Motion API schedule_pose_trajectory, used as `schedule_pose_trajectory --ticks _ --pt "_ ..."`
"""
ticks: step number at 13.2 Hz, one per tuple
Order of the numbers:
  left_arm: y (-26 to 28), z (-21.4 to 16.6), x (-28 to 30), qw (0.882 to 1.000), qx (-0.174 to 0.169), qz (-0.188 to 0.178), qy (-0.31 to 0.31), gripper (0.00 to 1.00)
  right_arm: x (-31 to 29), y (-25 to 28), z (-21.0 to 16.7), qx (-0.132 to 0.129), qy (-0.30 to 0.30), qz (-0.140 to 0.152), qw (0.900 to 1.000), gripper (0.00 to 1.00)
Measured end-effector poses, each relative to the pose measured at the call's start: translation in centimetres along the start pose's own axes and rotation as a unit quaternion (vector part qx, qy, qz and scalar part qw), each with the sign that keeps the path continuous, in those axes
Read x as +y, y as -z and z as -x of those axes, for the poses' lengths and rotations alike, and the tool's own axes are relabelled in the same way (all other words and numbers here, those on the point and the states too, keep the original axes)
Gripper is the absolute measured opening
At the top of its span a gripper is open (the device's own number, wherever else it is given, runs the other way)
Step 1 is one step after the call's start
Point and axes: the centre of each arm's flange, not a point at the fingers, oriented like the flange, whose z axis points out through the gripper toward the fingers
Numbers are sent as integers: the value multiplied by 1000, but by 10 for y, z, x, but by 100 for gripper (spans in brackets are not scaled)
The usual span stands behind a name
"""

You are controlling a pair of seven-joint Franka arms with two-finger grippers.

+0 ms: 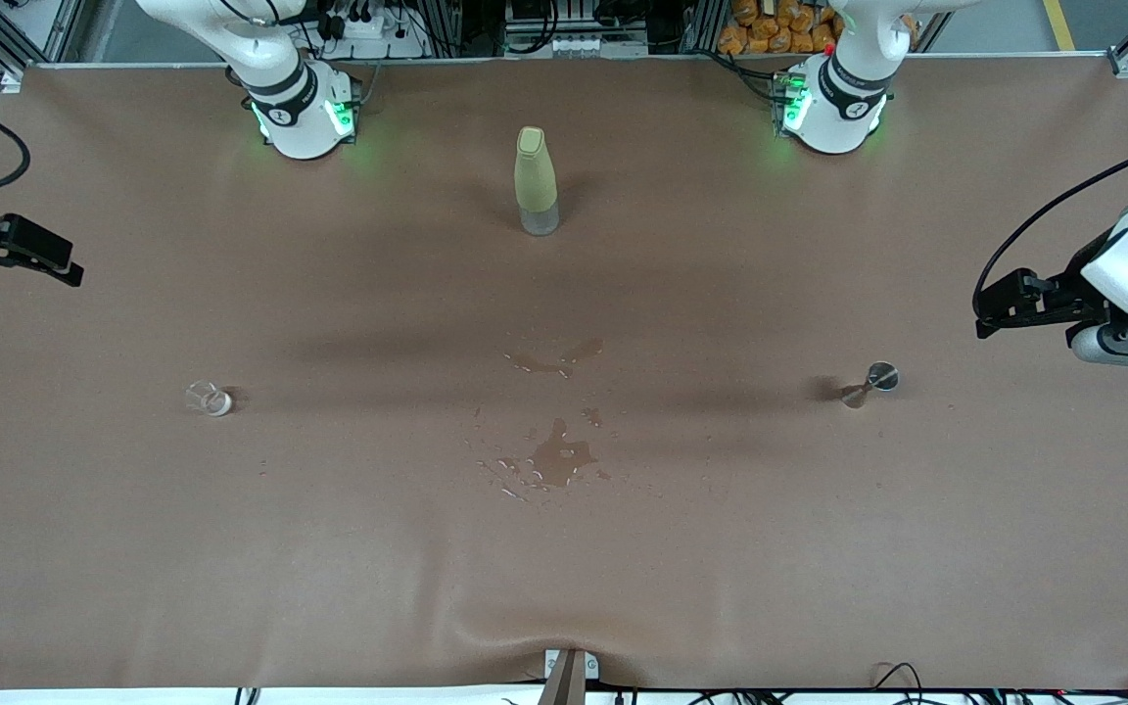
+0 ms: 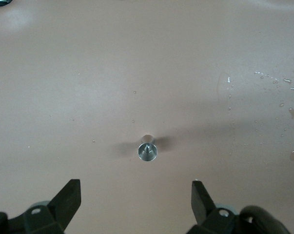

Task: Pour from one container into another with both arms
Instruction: 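Move the right gripper toward the clear glass cup while the left gripper approaches the jigger, then lower the right gripper around the glass cup while the left gripper reaches the jigger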

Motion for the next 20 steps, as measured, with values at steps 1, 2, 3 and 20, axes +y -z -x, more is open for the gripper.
schedule_pose_trajectory --ticks 1,2,3,20 --pt "0 0 0 1000 0 0 0 100 10 -5 -3 2 23 -14 1000 100" --pt "0 0 -1 1000 0 0 1 100 27 -10 -4 9 45 -33 998 100" --pt "0 0 -1 1000 0 0 1 100 49 -15 -4 17 66 -48 997 100" --pt "-17 5 -71 985 9 86 -152 100 234 -320 -4 284 458 -382 751 100"
